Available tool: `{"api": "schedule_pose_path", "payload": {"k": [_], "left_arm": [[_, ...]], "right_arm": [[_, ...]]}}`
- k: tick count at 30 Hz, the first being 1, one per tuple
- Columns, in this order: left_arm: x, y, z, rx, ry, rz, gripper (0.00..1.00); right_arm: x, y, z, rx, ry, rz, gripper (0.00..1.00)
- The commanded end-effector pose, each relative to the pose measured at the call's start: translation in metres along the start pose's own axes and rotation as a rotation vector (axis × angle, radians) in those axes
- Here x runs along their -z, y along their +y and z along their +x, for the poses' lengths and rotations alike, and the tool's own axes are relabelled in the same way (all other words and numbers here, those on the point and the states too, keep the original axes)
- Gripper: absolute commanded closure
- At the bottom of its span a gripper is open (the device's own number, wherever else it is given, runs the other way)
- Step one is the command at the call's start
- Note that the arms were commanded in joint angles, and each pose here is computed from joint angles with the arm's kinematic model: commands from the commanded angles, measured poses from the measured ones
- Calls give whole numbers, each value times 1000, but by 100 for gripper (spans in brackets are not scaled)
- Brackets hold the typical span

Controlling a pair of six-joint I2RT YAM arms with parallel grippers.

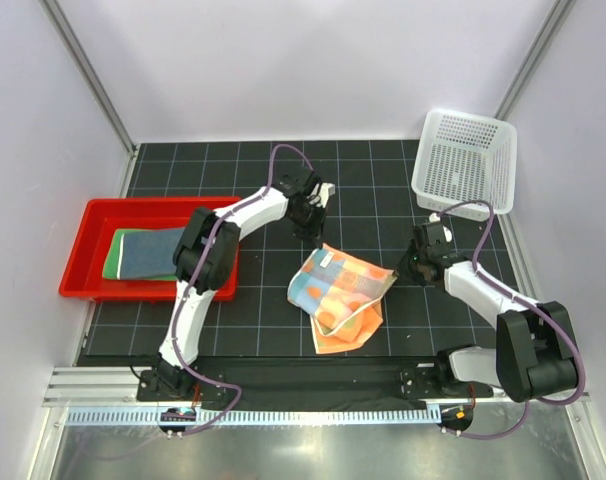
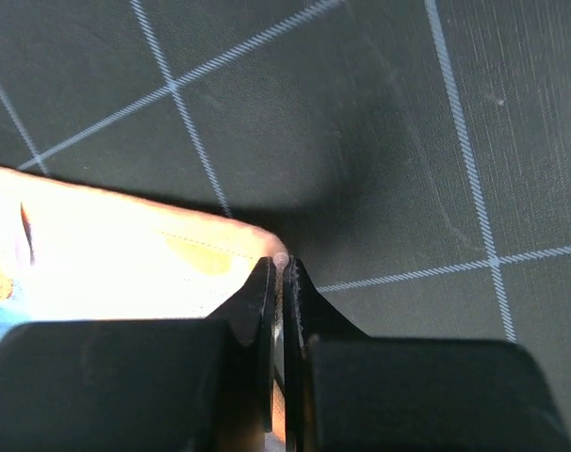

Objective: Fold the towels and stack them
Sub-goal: Flatten out the crumpled towel

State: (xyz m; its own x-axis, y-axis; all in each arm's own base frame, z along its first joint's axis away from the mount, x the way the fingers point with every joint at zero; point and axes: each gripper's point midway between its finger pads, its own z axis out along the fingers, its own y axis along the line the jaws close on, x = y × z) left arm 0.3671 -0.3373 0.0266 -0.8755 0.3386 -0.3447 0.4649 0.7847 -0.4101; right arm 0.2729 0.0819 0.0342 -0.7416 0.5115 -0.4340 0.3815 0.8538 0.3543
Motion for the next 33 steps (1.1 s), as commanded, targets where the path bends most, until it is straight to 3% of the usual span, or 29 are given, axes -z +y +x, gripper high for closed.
{"api": "schedule_pose_path", "payload": {"k": [1, 5, 9, 10, 13, 17, 19, 20, 21, 23, 25, 29, 33], "left_arm": [[47, -12, -25, -20, -74, -51, 100], [134, -26, -79, -6, -307, -71, 100], [240, -44, -124, 12, -558, -65, 100], [281, -56, -131, -1, -628, -59, 100], [341, -76, -128, -35, -733, -62, 100], [396, -104, -97, -71, -835, 4, 100], [399, -114, -77, -80, -849, 65, 100], [428, -129, -59, -106, -913, 103, 100], [418, -128, -47, -97, -891, 119, 100], [445, -152, -23, -129, -940, 193, 100], [447, -163, -9, -124, -928, 240, 100], [449, -178, 4, -136, -906, 300, 100], [453, -176, 2, -116, -915, 276, 100]], "right_arm": [[23, 29, -49, 67, -164, -78, 99], [86, 108, -116, 163, -366, -362, 99], [186, 187, -190, 328, -609, -576, 99], [196, 193, -196, 385, -629, -583, 99], [251, 213, -214, 470, -711, -636, 99], [297, 222, -184, 607, -701, -785, 99], [324, 212, -166, 650, -736, -825, 99], [333, 207, -153, 674, -721, -852, 99], [356, 199, -141, 694, -760, -882, 99], [370, 191, -123, 721, -768, -924, 99], [396, 184, -107, 723, -805, -984, 99], [427, 184, -99, 709, -855, -1063, 99], [437, 180, -111, 699, -927, -1010, 99]]}}
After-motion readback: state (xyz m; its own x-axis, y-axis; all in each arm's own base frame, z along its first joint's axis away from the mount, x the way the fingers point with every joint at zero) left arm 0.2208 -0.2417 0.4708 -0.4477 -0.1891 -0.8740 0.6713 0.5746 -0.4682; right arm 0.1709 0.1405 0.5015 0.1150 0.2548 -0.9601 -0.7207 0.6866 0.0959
